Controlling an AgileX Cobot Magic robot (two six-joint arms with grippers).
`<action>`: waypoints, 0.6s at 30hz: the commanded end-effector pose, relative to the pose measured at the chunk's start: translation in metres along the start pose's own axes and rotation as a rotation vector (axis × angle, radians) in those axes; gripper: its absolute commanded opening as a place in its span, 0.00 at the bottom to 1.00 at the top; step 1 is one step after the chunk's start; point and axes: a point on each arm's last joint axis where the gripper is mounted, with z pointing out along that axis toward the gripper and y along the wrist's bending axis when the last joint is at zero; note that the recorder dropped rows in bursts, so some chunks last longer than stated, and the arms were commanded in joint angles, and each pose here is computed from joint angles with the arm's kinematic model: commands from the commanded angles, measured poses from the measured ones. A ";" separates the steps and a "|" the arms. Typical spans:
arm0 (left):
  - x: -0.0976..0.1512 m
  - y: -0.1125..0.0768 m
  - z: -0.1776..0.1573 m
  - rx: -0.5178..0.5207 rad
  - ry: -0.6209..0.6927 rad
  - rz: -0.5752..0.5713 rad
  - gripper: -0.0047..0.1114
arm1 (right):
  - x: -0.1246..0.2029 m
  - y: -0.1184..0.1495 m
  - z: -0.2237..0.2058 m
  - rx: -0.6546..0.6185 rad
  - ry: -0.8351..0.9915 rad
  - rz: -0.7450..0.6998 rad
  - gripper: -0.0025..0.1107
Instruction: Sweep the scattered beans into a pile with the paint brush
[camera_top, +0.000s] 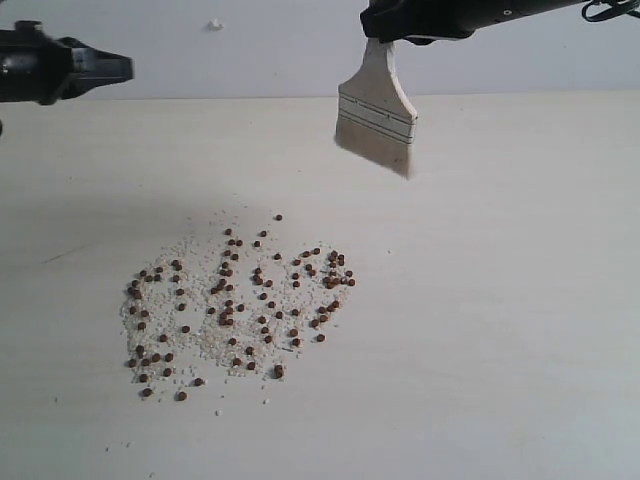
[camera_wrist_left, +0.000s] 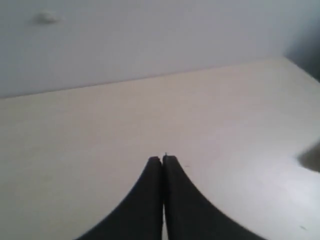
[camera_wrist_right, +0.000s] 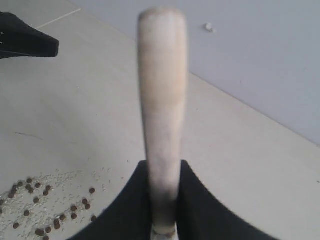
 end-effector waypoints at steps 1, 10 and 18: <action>0.008 0.005 -0.041 -0.346 -0.095 -0.018 0.04 | -0.004 0.002 -0.003 -0.005 -0.009 0.020 0.02; 0.045 -0.049 -0.129 -0.628 -0.396 0.175 0.04 | -0.001 0.013 -0.004 -0.124 0.027 0.067 0.02; 0.092 -0.104 -0.183 -0.622 -0.536 0.296 0.04 | 0.002 0.019 -0.005 -0.192 0.059 0.030 0.02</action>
